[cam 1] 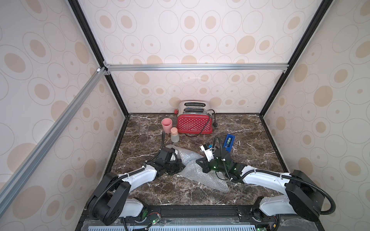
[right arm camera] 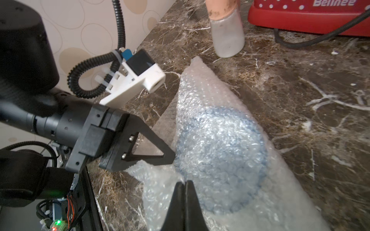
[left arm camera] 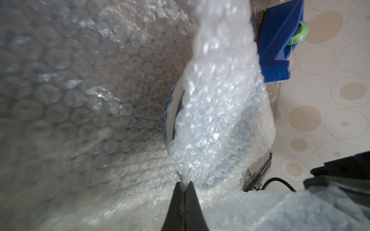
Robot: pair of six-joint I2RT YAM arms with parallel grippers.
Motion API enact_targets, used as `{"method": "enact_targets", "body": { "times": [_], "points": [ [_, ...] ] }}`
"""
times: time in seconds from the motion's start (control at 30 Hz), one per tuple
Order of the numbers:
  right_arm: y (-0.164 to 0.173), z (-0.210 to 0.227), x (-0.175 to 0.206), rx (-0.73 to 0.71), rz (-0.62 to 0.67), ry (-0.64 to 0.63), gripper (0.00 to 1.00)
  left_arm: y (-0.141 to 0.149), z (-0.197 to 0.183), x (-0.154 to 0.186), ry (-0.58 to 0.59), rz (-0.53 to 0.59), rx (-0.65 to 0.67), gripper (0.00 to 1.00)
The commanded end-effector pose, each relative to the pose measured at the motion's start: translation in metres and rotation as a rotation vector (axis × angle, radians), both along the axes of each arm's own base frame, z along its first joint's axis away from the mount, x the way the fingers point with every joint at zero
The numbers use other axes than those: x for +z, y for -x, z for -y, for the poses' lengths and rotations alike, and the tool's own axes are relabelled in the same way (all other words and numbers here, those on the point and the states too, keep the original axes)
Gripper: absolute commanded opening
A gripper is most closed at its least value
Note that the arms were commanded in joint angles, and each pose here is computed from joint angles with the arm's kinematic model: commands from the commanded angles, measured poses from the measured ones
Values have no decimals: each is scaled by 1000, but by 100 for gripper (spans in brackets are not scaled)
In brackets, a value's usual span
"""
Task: Wrap bowls in bubble wrap
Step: Wrap the bowl in bubble wrap.
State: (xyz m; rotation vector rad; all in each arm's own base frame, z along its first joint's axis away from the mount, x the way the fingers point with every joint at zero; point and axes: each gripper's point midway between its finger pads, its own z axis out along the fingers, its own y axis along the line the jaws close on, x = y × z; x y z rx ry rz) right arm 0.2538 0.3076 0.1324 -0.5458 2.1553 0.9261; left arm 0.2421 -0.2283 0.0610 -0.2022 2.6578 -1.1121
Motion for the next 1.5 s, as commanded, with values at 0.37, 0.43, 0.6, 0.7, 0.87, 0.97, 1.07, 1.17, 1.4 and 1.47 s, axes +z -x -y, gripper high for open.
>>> {"method": "enact_targets", "body": {
  "times": [0.37, 0.43, 0.6, 0.7, 0.87, 0.97, 1.07, 1.17, 1.4, 1.47],
  "points": [
    [-31, -1, -5, -36, -55, 11, 0, -8, 8, 1, -9, 10, -25, 0],
    [-34, -2, -4, -37, -50, 15, 0, -9, 8, 2, -7, 10, -26, 0],
    [-44, -1, -1, -52, -44, 31, 0, -10, 10, 4, -10, 8, -38, 0],
    [-51, 1, -2, -72, -47, 41, 0, -11, 10, 6, -15, 8, -44, 0],
    [-72, 4, -4, -105, -55, 58, 0, -13, 12, 8, -16, 10, -51, 0],
    [-83, 5, -9, -119, -76, 53, 0, -14, 13, 7, -17, 7, -54, 0],
    [-89, 3, -12, -113, -93, 40, 0, -14, 13, 7, -16, 4, -53, 0],
    [-90, -1, -16, -101, -111, 27, 0, -15, 14, 9, -13, 8, -53, 0],
    [-95, -3, -25, -100, -142, 26, 0, -16, 14, 12, -22, 11, -56, 0],
    [-97, -2, -29, -106, -155, 28, 0, -15, 13, 12, -26, 10, -57, 0]
  ]
}}
